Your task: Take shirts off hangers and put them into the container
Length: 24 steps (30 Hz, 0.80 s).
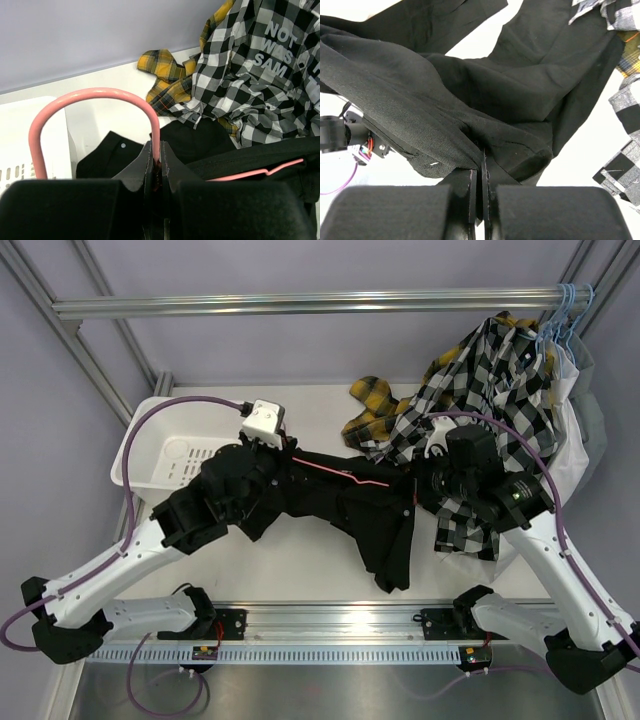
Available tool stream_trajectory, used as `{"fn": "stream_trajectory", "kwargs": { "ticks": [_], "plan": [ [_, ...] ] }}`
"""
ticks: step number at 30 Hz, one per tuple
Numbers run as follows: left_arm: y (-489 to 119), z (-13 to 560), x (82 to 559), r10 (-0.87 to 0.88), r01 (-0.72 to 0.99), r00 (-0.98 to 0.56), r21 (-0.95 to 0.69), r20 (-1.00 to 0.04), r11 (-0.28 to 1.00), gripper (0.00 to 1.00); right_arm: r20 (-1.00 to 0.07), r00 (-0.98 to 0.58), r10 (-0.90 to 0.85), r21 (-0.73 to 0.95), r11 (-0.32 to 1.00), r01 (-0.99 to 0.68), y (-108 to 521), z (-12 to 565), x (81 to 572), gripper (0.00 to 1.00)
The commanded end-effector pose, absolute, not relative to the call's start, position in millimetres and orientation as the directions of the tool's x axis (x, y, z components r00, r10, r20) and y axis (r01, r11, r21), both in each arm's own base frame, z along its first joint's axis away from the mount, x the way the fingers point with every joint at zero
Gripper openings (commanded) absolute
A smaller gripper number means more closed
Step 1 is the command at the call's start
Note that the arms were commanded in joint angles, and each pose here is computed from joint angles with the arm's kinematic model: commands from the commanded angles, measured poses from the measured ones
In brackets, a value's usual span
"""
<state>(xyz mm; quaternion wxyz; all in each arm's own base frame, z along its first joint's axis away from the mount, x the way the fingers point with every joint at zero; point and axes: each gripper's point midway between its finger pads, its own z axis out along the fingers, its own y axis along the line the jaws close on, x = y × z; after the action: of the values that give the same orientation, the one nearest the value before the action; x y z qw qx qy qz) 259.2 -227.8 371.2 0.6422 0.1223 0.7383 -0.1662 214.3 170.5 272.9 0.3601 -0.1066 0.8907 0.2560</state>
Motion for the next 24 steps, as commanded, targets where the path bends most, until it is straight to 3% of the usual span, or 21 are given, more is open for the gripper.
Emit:
{"fn": "stream_trajectory", "kwargs": {
  "ticks": [1,8,15,19,22,24],
  "plan": [
    [-145,450,266,-0.26,0.135,0.06,-0.251,-0.964,0.959,0.0,-0.537,-0.839,-0.089,0.249,0.933,-0.259,127,228,186,0.06],
    [-110,489,265,-0.318,-0.008,0.153,-0.322,-0.936,0.947,0.0,-0.509,-0.86,-0.041,0.279,0.937,-0.21,125,219,177,0.07],
    [-128,486,256,-0.277,0.145,0.129,-0.258,-0.952,0.955,0.0,-0.447,-0.895,0.015,0.31,0.941,-0.139,115,201,170,0.07],
    [-163,476,248,-0.207,0.341,0.093,-0.164,-0.974,0.926,0.0,-0.467,-0.884,0.017,0.386,0.904,-0.186,125,214,170,0.05],
    [-161,459,250,-0.135,0.315,0.049,-0.113,-0.99,0.943,0.0,-0.53,-0.847,0.033,0.368,0.909,-0.195,115,239,177,0.05],
    [-157,448,250,-0.121,0.299,0.037,-0.104,-0.992,0.949,0.0,-0.518,-0.855,0.036,0.338,0.926,-0.166,106,239,177,0.06]
  ]
}}
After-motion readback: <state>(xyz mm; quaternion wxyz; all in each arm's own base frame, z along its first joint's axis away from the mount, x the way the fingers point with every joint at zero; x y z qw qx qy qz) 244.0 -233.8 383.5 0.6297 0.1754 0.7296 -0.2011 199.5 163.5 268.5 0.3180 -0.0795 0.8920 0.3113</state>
